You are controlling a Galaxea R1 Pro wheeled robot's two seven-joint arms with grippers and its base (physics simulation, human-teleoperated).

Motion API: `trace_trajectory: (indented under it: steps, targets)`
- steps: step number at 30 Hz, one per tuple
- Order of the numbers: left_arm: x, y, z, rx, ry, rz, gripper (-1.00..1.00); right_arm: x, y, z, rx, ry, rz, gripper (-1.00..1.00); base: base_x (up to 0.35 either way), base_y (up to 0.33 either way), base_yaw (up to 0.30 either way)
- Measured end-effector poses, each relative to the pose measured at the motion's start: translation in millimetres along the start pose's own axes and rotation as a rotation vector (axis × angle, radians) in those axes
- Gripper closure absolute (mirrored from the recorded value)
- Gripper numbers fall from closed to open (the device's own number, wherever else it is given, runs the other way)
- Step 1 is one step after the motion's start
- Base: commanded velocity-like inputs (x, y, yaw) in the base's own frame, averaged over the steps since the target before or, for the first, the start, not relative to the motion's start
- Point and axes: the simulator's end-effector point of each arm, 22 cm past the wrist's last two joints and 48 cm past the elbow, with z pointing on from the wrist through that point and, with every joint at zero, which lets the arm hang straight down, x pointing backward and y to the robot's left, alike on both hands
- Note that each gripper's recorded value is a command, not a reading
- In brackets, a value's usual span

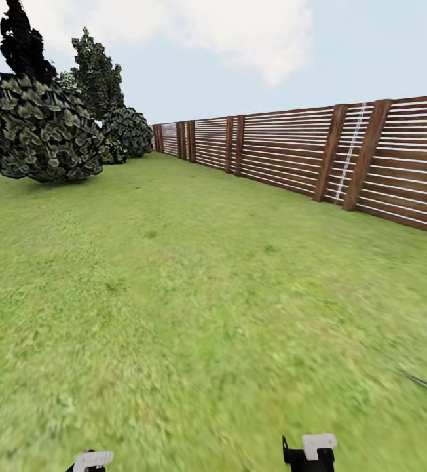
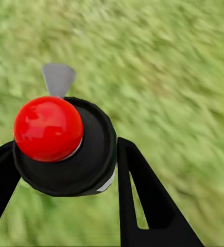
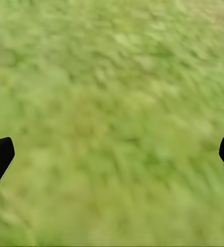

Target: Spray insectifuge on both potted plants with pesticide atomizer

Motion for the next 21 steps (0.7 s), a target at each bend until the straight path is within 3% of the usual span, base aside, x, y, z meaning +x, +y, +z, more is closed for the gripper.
trace_trajectory:
  steps: [21]
  targets:
    - [0.0, 0.0, 0.0, 0.001, 0.0, 0.002, 1.0, 0.1, -0.9, 0.1, 0.001, 0.0, 0.0, -1.0, 0.339, 0.0, 0.0]
